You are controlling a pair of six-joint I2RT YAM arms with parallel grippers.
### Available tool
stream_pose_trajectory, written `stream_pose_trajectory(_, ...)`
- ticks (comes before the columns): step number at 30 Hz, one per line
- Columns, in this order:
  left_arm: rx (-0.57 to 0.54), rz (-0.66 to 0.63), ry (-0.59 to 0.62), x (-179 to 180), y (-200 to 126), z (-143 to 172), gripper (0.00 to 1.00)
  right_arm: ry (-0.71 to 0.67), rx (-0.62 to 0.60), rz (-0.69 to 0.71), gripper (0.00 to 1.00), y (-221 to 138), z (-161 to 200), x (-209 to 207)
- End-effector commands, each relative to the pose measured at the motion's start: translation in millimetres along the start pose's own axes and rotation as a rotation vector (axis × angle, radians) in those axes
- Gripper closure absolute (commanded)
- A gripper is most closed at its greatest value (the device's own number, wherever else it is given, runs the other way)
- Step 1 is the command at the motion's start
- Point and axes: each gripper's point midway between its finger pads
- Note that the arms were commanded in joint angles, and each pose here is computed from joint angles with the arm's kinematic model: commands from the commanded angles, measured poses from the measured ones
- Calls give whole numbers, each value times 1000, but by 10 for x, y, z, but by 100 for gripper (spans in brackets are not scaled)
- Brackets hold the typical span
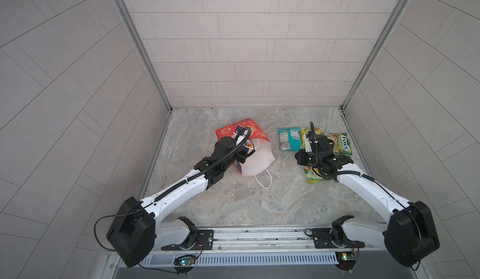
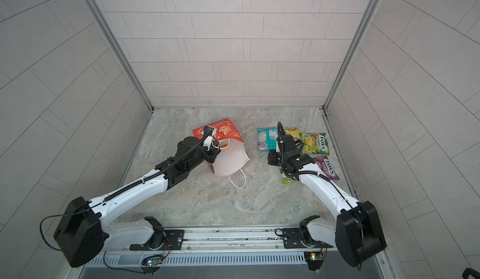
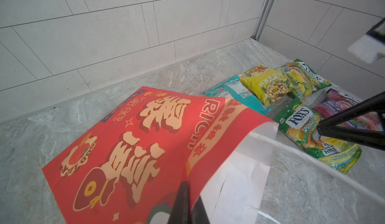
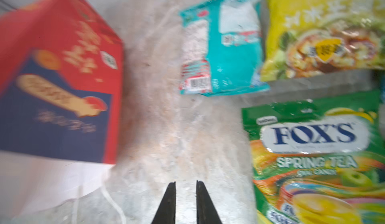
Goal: Take the snacks out of the paper bag
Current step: Move the snack to the middle-right of the table, then pick up the snack from the paper bag.
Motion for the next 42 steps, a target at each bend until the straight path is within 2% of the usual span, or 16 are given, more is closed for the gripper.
stream_pose_trajectory(1,-28,37,-9,-48,-10,-192,100,-49,-114,-146,78,-87,-65,469)
stream_pose_trajectory(7,-25,52,-45,-78,53,-286,100,-182,-110,-224,79,23,167,1017)
stream_pose_trajectory(13,-25,68,-61,-108,102,-325,100,-179,-79,-272,83,368,363,1313)
stream_pose_trajectory(17,-27,77,-65,-121,104,-350,100,-181,-93,-233,82,597,416,1367)
stream_pose_trajectory(23,-29,89,-64,-148,108,-364,100,-92,-83,-194,76,946,484,1346)
stream_pose_trajectory(31,-32,109,-73,-183,125,-357,100,70,-72,-208,62,1250,525,1400)
stream_pose_trajectory(42,-36,113,-74,-191,132,-345,100,223,-139,-214,50,1226,337,1401)
Point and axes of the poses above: each gripper's point midway between its finger pads, its own y axis out along the fingers, its own x axis along the line the jaws close on, z = x × y, and after that the axes turned 4 degrees about y, right-handed
